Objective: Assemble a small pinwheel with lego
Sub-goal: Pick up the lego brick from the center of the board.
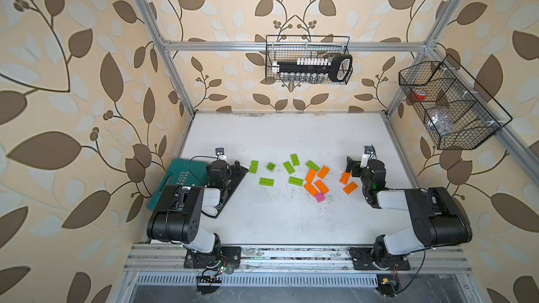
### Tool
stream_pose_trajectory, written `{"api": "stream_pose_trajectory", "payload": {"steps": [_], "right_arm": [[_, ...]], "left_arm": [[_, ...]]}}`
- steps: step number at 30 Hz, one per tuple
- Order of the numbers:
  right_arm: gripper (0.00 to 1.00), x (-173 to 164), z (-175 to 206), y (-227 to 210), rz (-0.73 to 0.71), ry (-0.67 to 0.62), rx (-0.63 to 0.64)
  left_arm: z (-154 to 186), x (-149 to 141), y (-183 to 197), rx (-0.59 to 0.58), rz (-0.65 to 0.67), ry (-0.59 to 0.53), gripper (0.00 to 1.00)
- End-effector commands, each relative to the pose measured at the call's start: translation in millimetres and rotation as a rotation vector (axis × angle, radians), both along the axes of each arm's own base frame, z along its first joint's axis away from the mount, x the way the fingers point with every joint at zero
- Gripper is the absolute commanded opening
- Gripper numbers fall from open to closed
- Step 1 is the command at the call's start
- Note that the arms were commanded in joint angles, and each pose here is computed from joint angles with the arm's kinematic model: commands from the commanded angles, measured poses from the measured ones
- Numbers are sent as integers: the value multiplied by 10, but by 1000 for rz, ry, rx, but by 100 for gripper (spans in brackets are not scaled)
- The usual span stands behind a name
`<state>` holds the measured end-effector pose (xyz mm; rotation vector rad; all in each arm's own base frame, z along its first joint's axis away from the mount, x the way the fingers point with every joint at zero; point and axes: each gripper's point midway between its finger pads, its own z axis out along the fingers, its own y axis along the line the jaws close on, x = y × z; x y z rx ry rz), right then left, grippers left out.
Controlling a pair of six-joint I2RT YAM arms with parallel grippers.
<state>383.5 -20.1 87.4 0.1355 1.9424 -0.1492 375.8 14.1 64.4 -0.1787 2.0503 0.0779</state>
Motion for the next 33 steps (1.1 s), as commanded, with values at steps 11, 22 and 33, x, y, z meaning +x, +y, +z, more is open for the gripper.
{"api": "stream_pose_trajectory", "payload": {"steps": [11,22,33], "right_arm": [[99,28,51,-12,-4,-17,-4],[99,24,228,41,-14,3,-48],[99,-74,870,219,18,-31,74]], "left_arm": [[132,54,37,-3,23,-46,99],[395,-63,108,94,136,-110,99],[1028,-601,554,16,657,27,99]]}}
